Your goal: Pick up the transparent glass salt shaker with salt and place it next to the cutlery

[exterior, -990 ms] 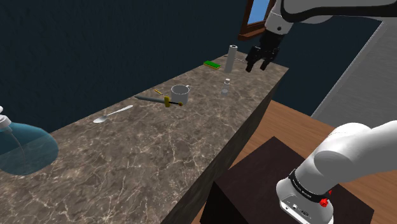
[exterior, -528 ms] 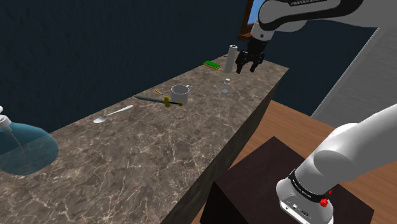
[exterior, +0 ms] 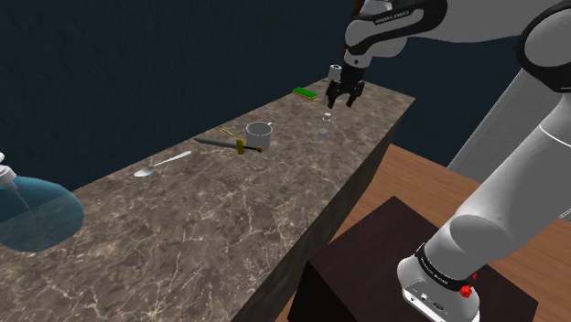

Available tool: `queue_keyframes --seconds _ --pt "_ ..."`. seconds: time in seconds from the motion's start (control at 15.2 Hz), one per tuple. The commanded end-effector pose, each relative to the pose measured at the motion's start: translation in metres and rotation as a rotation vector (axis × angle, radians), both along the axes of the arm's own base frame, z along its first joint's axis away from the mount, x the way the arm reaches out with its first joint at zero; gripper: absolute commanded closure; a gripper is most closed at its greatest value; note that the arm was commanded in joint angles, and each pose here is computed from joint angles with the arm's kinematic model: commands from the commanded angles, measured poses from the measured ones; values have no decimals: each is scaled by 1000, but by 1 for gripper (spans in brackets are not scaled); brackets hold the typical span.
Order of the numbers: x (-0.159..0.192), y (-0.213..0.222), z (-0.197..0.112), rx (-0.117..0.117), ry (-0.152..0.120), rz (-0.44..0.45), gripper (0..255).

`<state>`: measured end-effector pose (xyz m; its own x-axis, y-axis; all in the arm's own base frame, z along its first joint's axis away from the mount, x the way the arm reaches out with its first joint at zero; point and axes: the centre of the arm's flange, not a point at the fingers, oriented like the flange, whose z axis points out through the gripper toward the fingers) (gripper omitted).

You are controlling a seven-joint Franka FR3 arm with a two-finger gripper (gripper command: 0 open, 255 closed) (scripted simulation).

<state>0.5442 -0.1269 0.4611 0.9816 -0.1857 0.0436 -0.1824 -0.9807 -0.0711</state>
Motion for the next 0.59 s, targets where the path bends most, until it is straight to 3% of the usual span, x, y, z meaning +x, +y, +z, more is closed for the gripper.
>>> queue_keyframes --seconds 0.0,0.4,0.53 --pt "20 -11 -15 3 7 -9 0" --pt "79 -45 -59 12 29 -36 0" --pt "79 -45 -69 12 29 -36 0"
